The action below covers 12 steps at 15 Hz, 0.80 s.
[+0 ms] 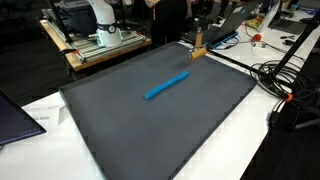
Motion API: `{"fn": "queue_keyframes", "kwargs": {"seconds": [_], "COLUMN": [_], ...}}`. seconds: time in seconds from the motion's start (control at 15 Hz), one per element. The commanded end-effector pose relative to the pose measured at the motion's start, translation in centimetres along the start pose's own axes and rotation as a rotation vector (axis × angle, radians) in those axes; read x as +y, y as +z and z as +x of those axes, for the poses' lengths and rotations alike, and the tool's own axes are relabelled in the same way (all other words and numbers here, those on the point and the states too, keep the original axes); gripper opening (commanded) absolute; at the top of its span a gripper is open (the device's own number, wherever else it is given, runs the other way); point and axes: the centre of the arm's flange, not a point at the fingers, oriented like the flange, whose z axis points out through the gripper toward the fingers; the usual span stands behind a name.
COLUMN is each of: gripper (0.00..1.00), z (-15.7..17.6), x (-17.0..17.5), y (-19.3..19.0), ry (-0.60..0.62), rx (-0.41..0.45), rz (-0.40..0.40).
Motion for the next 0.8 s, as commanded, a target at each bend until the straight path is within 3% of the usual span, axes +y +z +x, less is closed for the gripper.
{"fn": "queue_keyframes", "kwargs": {"seconds": [0.0, 0.47, 0.73], "gripper": [0.22, 0.22, 0.22], "z": [1.3, 3.1, 4.4], "x": [6.2, 13.5, 18.0], "y": [-0.4, -1.2, -2.1], "ry": [-0.158, -0.436, -0.533], "rx": [0.004, 0.028, 0.039], "rz": [0.112, 0.245, 0.303]}}
